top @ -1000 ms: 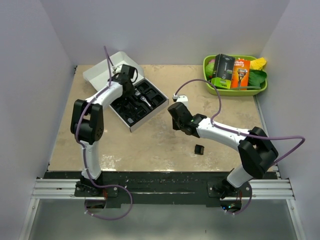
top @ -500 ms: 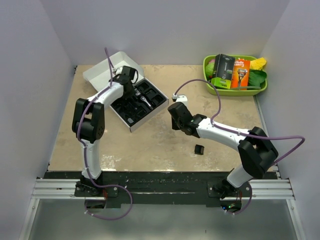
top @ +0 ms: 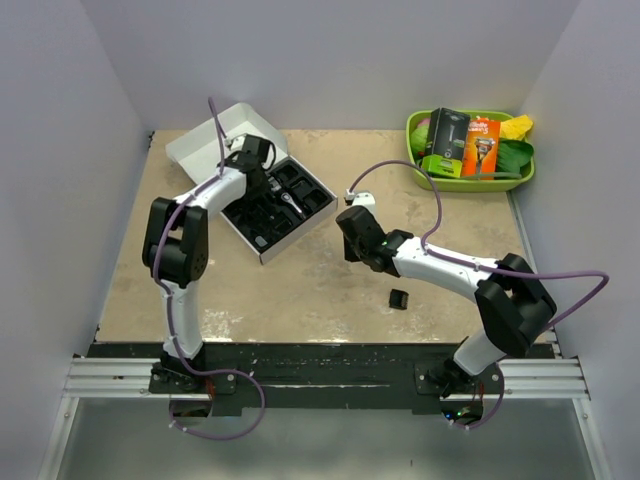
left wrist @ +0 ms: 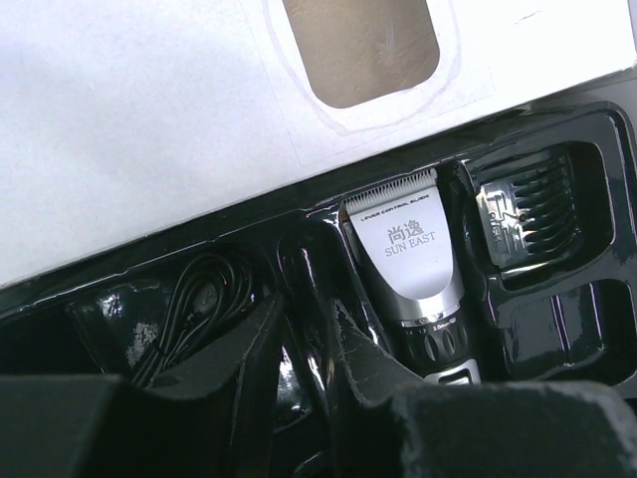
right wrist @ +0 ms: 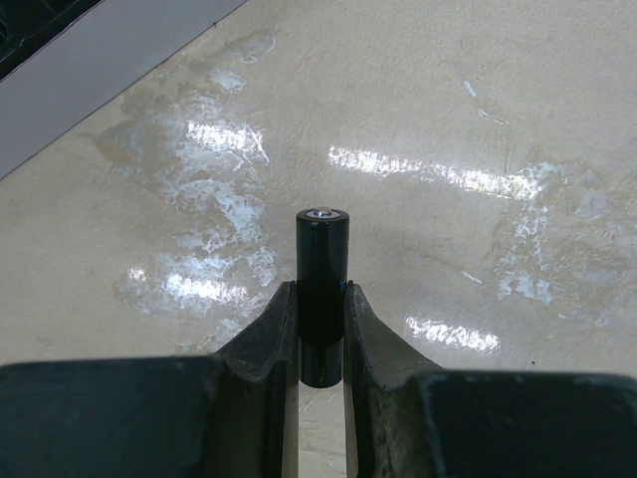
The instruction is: Sort the hair-cutting tools
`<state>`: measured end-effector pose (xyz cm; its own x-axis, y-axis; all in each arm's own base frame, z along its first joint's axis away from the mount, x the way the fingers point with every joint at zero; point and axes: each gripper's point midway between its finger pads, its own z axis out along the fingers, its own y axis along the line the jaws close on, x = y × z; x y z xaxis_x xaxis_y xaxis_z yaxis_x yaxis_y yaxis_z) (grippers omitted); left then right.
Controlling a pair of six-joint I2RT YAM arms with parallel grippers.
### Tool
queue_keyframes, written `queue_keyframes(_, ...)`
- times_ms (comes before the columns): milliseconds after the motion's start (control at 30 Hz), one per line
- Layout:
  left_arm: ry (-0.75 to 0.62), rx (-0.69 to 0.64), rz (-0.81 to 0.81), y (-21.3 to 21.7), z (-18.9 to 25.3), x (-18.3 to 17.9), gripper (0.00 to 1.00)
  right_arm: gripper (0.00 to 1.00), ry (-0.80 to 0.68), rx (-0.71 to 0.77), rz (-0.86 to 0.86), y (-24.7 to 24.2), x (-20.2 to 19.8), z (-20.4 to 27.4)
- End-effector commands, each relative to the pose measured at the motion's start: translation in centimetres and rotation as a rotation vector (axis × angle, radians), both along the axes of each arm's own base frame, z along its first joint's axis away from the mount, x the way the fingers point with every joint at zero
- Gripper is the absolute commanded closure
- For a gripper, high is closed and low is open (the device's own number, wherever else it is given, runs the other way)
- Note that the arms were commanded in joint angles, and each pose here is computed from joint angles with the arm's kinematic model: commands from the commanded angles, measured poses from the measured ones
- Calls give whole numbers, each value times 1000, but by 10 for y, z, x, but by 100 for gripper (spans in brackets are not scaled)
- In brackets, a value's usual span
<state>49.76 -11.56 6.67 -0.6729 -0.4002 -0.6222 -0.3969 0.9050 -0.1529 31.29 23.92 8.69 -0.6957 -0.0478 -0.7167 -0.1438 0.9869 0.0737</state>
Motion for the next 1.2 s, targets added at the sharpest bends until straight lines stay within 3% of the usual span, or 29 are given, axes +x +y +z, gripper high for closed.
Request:
queue_keyframes(0, 46, -12, 16, 2, -19, -13, 71, 100, -30, 41, 8, 7, 3, 8)
queue_keyframes(300, 41, -12, 4, -4, -17, -12, 73, 100, -33, 45, 12, 7, 2, 12)
queue_keyframes(433, 37, -13, -21, -11, -14, -13, 99, 100, -35, 44, 15, 7, 2, 13)
queue_keyframes(467, 38, -13, -28, -12, -13, -14, 100, 100, -34, 46, 14, 7, 2, 13)
queue_keyframes(667, 38, 31, -153, -31, -3, -22, 100, 100, -41, 58, 13, 6, 1, 22)
queue_keyframes(900, 24, 51, -322, -64, 5, -66, 100, 100, -71, 73, 17, 5, -4, 51)
queue_keyframes(1167, 1, -48, -401, -94, 20, -111, 100, 100, -101, 87, -16, -12, -14, 76)
